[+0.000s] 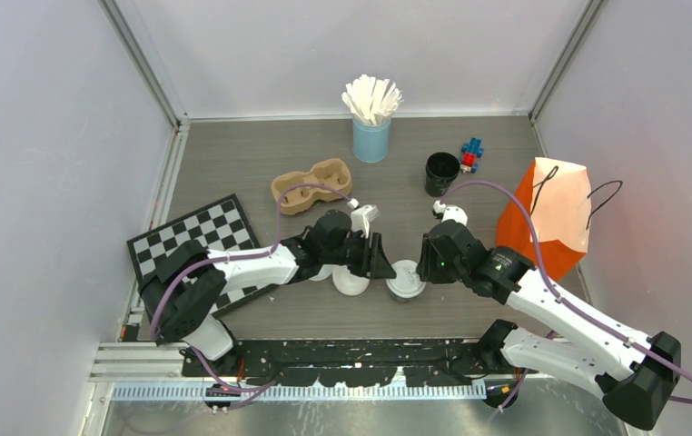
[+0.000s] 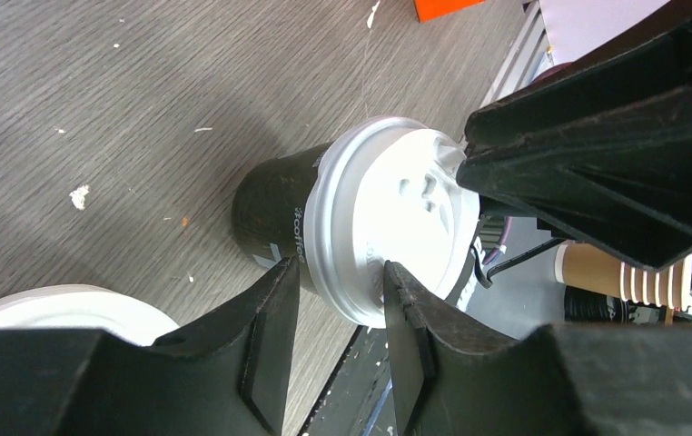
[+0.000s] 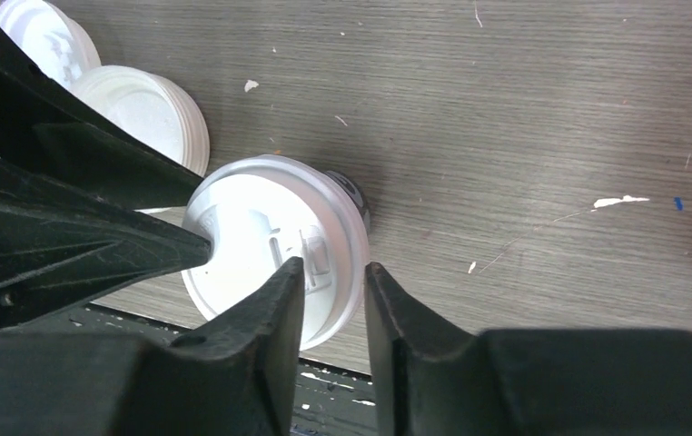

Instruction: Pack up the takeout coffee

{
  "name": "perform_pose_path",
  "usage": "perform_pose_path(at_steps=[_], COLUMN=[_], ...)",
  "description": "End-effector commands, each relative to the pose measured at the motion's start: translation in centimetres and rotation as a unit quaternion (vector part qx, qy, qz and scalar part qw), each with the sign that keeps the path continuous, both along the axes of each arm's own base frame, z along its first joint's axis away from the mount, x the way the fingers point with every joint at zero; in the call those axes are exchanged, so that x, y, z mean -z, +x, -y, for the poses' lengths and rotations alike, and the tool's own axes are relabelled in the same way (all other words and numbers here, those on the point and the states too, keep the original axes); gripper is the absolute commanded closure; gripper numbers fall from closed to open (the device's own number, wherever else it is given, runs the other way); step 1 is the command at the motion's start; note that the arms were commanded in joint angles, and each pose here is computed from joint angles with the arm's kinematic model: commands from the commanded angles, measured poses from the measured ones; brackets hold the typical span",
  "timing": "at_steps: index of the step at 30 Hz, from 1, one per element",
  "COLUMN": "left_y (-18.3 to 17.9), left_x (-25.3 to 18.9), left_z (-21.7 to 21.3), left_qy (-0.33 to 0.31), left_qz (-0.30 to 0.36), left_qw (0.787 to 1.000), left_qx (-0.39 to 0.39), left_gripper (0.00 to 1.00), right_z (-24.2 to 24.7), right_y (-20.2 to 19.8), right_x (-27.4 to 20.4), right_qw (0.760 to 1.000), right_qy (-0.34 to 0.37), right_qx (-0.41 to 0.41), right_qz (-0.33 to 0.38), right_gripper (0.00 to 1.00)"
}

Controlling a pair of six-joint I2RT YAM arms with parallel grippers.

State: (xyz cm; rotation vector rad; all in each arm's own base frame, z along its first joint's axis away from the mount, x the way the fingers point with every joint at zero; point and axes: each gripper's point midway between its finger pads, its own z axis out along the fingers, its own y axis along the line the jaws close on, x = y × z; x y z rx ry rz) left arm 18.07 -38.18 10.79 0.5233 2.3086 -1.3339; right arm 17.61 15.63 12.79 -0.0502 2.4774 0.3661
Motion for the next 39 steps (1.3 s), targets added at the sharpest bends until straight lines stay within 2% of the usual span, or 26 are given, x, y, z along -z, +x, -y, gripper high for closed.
perform_pose_path(at_steps=[1,9,22,32,36,39], left_y=[0.1,0.1,-0.2,-0.4,-0.5,-0.5], left_x=[1.8,1.8,2.5,3.1,3.3,3.0], left_z=[-0.5,-0.5,-1.3,-2.2,-2.4,-2.3], left_qy=[0.042,0.051,0.083,0.102,0.106,0.100], left_qz=[0.006,0.012,0.019,0.022,0.020,0.016], left_qw=[0.999,0.999,0.996,0.994,0.994,0.994], left_qx=[-0.002,-0.003,-0.006,-0.015,-0.021,-0.029], left_gripper=[0.60,0.60,0.60,0.61,0.61,0.62], right_z=[0.0,-0.3,-0.3,0.2,-0.3,-1.3], right_y=[0.8,0.3,-1.4,-1.8,-1.4,0.2], right_x=[-1.3,0.2,4.6,6.1,5.4,2.3], right_qw=[0.999,1.000,0.992,0.989,0.990,0.991], right_qy=[0.021,0.021,0.075,0.092,0.101,0.109], right_qx=[0.022,0.020,0.087,0.103,0.092,0.078], right_qz=[0.020,-0.004,-0.056,-0.050,-0.036,-0.006], right_gripper=[0.67,0.80,0.79,0.78,0.78,0.74])
